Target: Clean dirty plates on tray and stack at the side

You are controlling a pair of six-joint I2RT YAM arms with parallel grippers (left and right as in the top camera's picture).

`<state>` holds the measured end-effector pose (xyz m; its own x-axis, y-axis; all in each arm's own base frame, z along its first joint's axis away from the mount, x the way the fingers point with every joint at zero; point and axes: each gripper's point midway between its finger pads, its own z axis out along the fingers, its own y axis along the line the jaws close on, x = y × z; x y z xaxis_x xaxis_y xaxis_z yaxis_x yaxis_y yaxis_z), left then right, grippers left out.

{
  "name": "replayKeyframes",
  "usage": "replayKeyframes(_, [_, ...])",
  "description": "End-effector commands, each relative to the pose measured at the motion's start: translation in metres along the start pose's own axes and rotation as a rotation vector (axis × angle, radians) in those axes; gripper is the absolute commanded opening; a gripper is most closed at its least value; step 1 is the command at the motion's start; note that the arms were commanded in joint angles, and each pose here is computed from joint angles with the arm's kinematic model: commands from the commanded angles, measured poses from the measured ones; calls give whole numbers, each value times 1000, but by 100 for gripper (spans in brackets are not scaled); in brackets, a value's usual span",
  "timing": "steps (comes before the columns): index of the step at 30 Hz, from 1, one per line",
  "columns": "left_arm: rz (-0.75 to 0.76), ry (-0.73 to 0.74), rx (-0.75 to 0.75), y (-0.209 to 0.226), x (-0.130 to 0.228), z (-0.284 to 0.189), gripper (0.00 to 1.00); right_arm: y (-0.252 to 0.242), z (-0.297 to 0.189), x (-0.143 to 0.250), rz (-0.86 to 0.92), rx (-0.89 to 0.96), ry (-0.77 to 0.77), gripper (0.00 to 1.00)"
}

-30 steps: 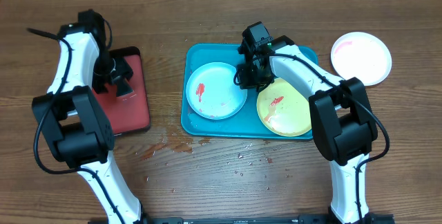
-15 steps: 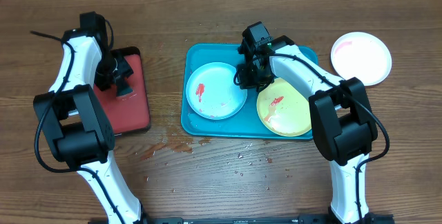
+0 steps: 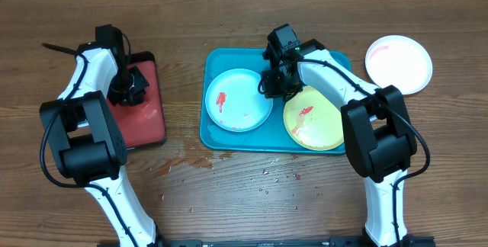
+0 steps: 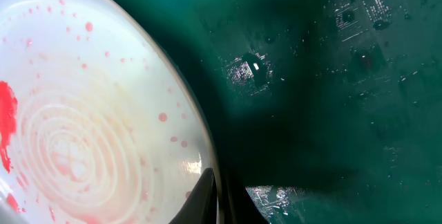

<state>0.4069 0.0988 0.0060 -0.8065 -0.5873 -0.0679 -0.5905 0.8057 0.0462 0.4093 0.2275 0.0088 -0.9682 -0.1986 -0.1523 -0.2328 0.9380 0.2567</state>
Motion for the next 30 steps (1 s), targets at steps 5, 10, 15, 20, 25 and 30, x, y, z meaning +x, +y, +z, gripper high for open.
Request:
replayKeyframes(5, [-4,-25,-30,1,-19,-40,4,-2,8,9,-15,31,28,4])
replayKeyframes(10, [-5,-29,6,-4,-25,-78,4,-2,8,9,-15,31,28,4])
replayKeyframes(15, [-4,-17,40,-9,-22,-91,4,-1,8,7,-16,29,22,4])
replayKeyframes(20, [1,41,-25,3,-3,-44,4,-1,8,4,-19,25,8,4])
replayKeyframes(25, [54,77,-29,3,9,-37,4,-1,8,7,-17,29,20,4])
replayKeyframes(30, [87,30,49,-8,1,-79,4,-2,8,8,17,30,25,4])
